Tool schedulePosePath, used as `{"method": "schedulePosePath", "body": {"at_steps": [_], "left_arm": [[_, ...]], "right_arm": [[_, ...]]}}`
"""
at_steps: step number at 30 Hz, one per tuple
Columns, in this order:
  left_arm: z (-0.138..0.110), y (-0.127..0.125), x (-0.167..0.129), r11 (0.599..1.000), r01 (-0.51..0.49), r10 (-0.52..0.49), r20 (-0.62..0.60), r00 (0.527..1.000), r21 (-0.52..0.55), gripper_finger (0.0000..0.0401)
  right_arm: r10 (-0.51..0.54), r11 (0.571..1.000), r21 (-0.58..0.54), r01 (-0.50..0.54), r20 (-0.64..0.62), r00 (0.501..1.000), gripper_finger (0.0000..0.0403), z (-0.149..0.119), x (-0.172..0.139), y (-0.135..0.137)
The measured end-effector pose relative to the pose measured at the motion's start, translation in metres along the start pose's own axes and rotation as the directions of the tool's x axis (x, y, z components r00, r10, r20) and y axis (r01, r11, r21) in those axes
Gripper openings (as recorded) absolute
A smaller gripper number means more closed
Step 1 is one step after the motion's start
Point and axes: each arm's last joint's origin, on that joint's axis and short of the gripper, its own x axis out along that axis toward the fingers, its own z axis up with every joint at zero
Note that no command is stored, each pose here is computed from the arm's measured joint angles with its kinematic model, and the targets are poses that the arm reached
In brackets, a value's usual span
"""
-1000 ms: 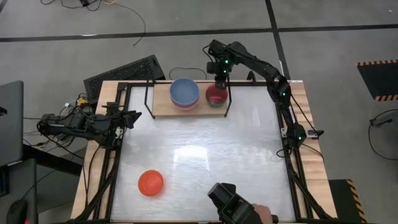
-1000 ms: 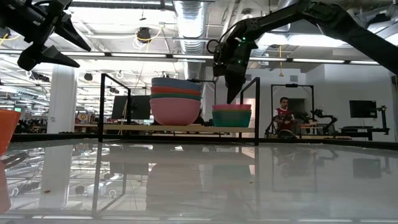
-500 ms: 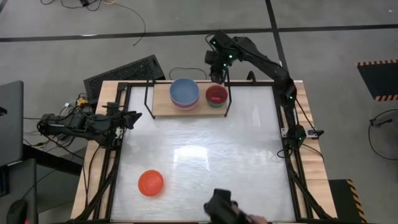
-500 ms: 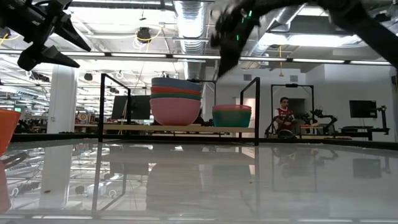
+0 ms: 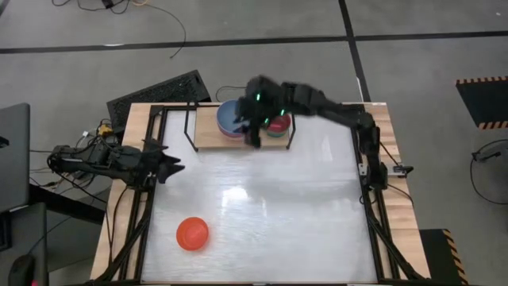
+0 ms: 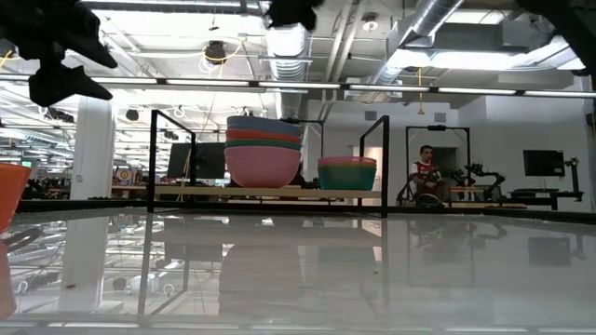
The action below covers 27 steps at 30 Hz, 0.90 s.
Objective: Place and stack bowls onto a shelf
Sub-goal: Stack the orange bowl on top of the pink bowl on the shelf
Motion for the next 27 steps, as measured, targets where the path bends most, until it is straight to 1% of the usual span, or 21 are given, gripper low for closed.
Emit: {"method": "schedulePosePath", "body": {"at_steps": [3,6,10,14,18,21,23,27], "left_arm": [[-0.002,-0.001,0.0,0.998,0.049,-0.046,-0.057,0.997,0.043,0.0245],[-0.003,-0.003,0.0,0.992,0.104,-0.095,-0.118,0.988,0.071,0.0245],[-0.006,-0.003,-0.001,0.986,0.143,-0.125,-0.178,0.976,0.087,0.0245],[-0.007,-0.001,-0.001,0.986,0.126,-0.104,-0.192,0.976,0.106,0.0245],[-0.008,0.001,-0.001,0.986,0.106,-0.08,-0.189,0.979,0.129,0.0245],[-0.008,0.002,-0.001,0.988,0.084,-0.06,-0.174,0.983,0.133,0.0245],[-0.008,0.002,-0.001,0.988,0.071,-0.047,-0.166,0.985,0.137,0.0245],[-0.008,0.004,-0.001,0.99,0.04,-0.018,-0.158,0.987,0.135,0.0245]], "right_arm": [[-0.028,1.0,-0.013,0.029,0.082,0.996,0.0185,0.01,0.015,0.043],[-0.036,0.999,-0.01,0.038,0.147,0.988,0.0185,0.013,0.031,0.082],[-0.023,1.0,0.023,0.018,0.243,0.97,0.0185,0.013,0.045,0.122],[0.0,0.997,0.076,-0.024,0.297,0.955,0.0185,0.003,0.063,0.151],[0.031,0.99,0.119,-0.077,0.348,0.937,0.0185,-0.01,0.079,0.175],[0.058,0.984,0.139,-0.112,0.346,0.936,0.0185,-0.026,0.092,0.19],[0.058,0.982,0.151,-0.116,0.343,0.938,0.0185,-0.036,0.099,0.199],[0.01,0.983,0.166,-0.074,0.359,0.933,0.0185,-0.059,0.112,0.215]]}}
